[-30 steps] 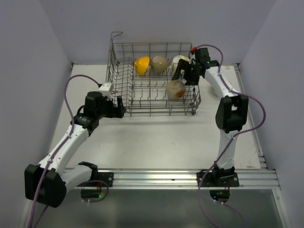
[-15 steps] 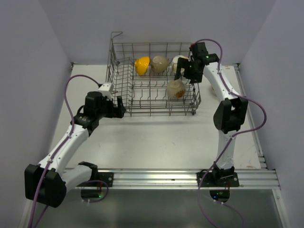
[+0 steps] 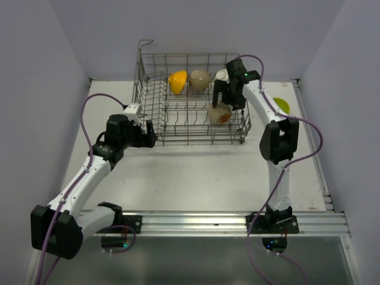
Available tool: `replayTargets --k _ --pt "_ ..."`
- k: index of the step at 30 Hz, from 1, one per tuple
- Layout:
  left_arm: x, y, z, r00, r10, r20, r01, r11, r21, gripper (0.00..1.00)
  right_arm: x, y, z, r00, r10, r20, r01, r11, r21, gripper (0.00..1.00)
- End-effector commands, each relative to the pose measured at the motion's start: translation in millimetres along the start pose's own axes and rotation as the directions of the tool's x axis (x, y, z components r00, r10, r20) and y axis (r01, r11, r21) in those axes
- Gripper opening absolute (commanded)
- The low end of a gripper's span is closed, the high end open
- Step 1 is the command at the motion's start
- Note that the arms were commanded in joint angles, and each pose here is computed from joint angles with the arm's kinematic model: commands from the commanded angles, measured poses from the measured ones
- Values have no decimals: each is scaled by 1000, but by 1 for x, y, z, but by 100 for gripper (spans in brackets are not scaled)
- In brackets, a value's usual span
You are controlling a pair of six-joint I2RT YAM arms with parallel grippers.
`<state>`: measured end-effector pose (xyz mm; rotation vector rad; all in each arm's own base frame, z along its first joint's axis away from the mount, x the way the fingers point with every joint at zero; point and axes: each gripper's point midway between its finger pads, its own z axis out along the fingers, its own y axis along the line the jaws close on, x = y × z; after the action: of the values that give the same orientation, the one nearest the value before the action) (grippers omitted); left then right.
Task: Unload the bowls from the dish rack
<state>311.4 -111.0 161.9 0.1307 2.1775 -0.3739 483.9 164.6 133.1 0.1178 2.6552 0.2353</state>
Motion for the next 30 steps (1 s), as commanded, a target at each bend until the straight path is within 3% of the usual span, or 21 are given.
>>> replayTargets --k 1,12,15,16,20,30 --pt "-12 -15 1 999 13 47 -16 997 70 100 23 -26 12 997 25 -76 -15 992 128 99" --pt "-10 -15 1 999 11 41 -14 997 75 100 44 -5 32 988 89 -129 -90 996 3 99" --pt "-10 -16 1 999 11 39 -14 997 78 100 45 9 32 989 76 -127 -88 992 -91 99" --pt "-10 -16 1 999 10 41 -13 997 78 100 51 18 27 988 61 -140 -82 985 -151 99" --pt "-9 -16 2 999 11 38 -14 997 79 100 28 50 5 998 57 -5 -55 935 -350 99" --pt "-8 -16 3 999 9 34 -12 996 83 100 3 97 -40 996 57 67 -7 808 -589 99"
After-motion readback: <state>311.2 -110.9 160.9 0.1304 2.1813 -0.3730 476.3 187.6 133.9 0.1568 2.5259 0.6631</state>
